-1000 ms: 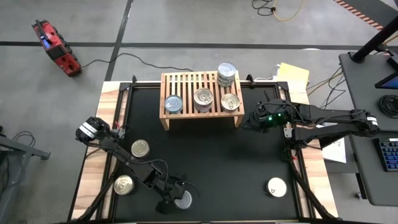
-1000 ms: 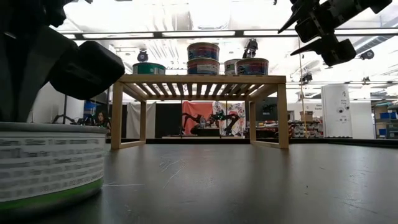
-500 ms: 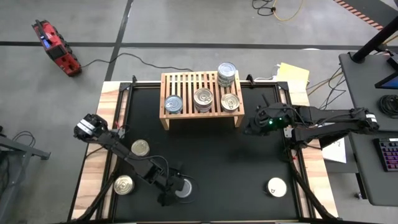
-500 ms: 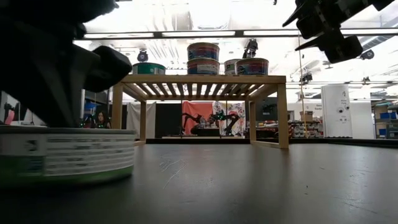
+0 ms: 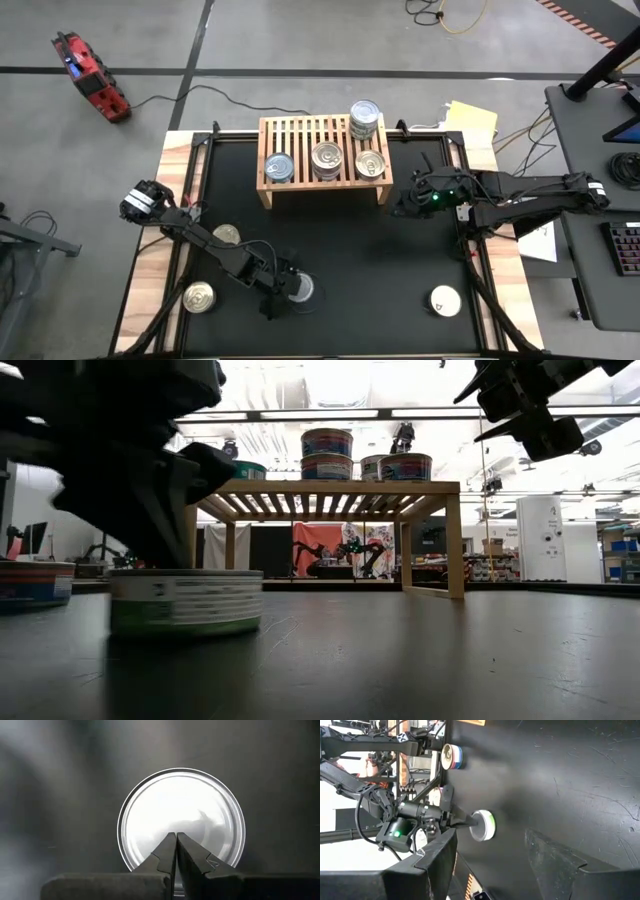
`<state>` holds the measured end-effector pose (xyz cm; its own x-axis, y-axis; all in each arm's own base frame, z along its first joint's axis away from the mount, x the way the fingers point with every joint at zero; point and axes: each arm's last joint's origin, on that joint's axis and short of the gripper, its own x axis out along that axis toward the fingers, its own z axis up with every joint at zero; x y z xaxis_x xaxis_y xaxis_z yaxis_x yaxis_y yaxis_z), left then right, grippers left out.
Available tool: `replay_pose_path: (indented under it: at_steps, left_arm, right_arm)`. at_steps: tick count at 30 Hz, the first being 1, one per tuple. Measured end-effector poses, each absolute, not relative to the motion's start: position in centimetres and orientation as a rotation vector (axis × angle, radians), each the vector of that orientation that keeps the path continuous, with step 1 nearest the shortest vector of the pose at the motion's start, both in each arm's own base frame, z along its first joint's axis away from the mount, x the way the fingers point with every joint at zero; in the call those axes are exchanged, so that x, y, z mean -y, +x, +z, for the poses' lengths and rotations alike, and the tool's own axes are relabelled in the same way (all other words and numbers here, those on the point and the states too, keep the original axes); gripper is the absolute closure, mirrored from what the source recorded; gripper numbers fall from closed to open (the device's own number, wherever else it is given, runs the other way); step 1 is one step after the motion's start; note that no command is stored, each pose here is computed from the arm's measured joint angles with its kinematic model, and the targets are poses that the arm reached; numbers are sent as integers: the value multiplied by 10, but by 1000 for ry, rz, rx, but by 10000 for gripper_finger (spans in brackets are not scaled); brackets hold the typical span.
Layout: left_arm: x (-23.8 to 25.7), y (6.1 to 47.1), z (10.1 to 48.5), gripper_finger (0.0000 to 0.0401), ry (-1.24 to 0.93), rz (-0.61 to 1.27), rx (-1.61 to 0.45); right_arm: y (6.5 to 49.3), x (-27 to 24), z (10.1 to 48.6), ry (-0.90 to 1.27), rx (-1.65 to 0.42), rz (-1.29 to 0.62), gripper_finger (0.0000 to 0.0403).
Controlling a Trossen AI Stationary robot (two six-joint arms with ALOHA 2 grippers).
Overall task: Stack canned seafood by type on shelf
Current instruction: Stack the green white tuna can on top of the green white tuna can on the shelf
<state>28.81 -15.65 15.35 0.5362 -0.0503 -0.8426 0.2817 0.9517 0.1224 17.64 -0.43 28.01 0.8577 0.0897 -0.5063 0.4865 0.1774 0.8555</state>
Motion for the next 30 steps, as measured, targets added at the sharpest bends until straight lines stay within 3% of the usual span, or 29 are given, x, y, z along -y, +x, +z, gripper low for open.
replay_pose_path:
  at_steps: [10,16,30]
  left_arm:
    - [130,299,159,401,352,-144,-999]
    - [123,295,187,401,365,-152,-993]
    - [108,260,255,401,-74,-68,-813]
  right_arm:
    - [176,4,280,1358,-507,-293,179]
    - [178,3,278,1303,-526,-276,179]
    - [241,-16,246,1122,-585,-143,179]
